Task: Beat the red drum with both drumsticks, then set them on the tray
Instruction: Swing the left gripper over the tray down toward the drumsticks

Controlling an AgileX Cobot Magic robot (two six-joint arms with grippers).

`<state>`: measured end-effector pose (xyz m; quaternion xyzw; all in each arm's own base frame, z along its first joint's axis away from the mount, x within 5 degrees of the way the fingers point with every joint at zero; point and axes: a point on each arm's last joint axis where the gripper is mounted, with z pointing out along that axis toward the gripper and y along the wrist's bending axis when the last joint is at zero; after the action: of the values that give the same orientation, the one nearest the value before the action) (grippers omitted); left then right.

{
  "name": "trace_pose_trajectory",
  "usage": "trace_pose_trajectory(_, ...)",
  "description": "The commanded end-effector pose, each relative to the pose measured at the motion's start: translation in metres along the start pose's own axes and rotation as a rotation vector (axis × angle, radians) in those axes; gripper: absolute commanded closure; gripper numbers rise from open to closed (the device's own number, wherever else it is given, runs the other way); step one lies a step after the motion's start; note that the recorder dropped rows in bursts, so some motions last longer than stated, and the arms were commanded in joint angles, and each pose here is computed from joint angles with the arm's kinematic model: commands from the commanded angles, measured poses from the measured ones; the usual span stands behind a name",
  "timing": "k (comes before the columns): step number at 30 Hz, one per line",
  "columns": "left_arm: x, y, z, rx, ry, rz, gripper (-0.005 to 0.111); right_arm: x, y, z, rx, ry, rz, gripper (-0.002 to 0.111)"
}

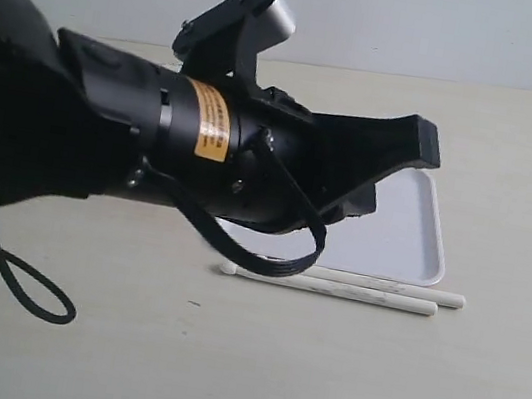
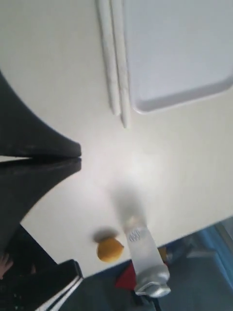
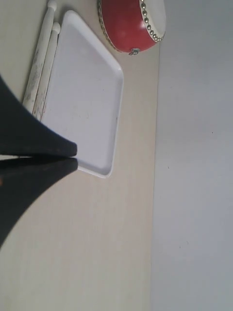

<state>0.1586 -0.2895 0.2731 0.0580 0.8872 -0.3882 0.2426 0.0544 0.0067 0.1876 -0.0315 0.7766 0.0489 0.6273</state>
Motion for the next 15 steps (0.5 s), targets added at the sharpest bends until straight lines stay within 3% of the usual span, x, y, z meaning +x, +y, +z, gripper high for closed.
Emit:
trace_pose_trajectory(1,-0.005,-0.001,-0.003,-0.186,0.078,-0.041,0.107,0.000,0.000,0.000,0.004,-0.012,0.000,0.108)
trace_pose_trajectory(6,-0.009,-0.005,0.004,-0.264,0.032,-0.084,0.107,0.000,0.000,0.000,0.004,-0.012,0.000,0.108)
trace_pose_trajectory(9,-0.006,-0.006,0.010,-0.304,0.000,-0.185,0.107,0.000,0.000,0.000,0.004,-0.012,0.000,0.108)
trace_pose_trajectory(15,0.013,0.014,0.021,-0.633,-0.115,-0.517,0.107,0.000,0.000,0.000,0.004,-0.012,0.002,0.108)
